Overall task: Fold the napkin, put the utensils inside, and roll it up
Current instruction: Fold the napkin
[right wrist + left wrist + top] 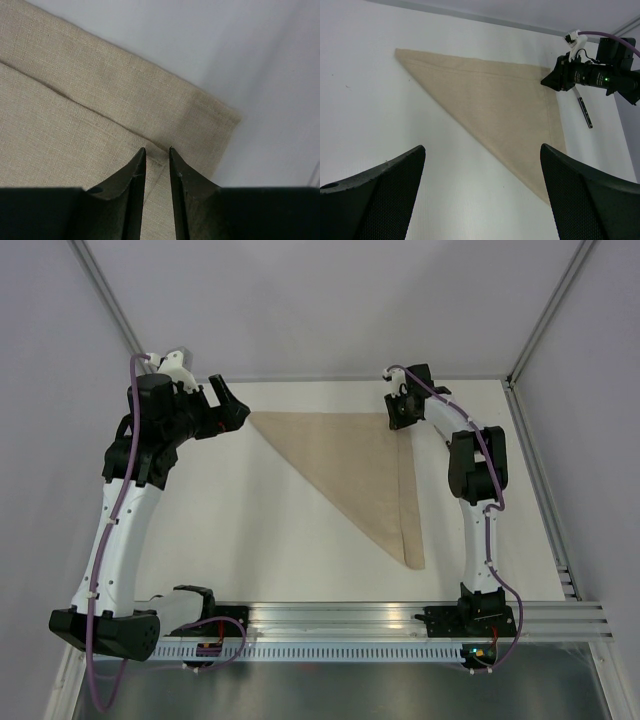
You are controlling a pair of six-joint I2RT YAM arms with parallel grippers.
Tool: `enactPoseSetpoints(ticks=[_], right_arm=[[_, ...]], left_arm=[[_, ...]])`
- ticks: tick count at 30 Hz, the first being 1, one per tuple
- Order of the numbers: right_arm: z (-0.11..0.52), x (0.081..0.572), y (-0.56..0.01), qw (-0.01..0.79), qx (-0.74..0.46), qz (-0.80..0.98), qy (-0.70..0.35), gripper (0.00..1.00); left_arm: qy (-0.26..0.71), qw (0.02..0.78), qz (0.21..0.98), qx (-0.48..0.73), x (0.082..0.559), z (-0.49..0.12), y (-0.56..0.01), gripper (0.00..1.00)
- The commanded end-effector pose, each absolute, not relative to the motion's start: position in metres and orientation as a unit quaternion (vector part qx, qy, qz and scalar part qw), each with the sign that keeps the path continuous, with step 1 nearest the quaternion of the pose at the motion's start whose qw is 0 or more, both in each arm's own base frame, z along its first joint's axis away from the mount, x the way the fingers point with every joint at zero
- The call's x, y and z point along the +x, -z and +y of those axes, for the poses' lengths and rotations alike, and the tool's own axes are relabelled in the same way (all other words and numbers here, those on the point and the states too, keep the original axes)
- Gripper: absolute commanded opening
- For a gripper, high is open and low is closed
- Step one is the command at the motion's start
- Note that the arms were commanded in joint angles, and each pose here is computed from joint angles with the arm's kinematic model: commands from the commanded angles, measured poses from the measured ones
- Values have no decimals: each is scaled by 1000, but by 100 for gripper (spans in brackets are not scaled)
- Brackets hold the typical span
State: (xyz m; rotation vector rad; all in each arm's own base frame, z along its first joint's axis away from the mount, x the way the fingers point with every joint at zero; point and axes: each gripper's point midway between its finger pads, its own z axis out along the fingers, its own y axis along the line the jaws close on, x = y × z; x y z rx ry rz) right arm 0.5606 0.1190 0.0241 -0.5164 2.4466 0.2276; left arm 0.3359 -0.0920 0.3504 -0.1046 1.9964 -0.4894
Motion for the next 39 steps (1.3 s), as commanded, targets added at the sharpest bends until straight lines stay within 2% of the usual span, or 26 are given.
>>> enactPoseSetpoints(ticks=[1,15,39], right_arm=[[114,568,-30,313,-193,926,-80,31],[110,561,-22,299,-192,930,-90,31],[116,557,-39,307,-196,926,-98,8]], left_arm=[[210,516,830,-32,337,-95,-350,99],[211,515,830,-32,337,-95,-349,99],[212,514,830,-32,337,-96,-349,99]])
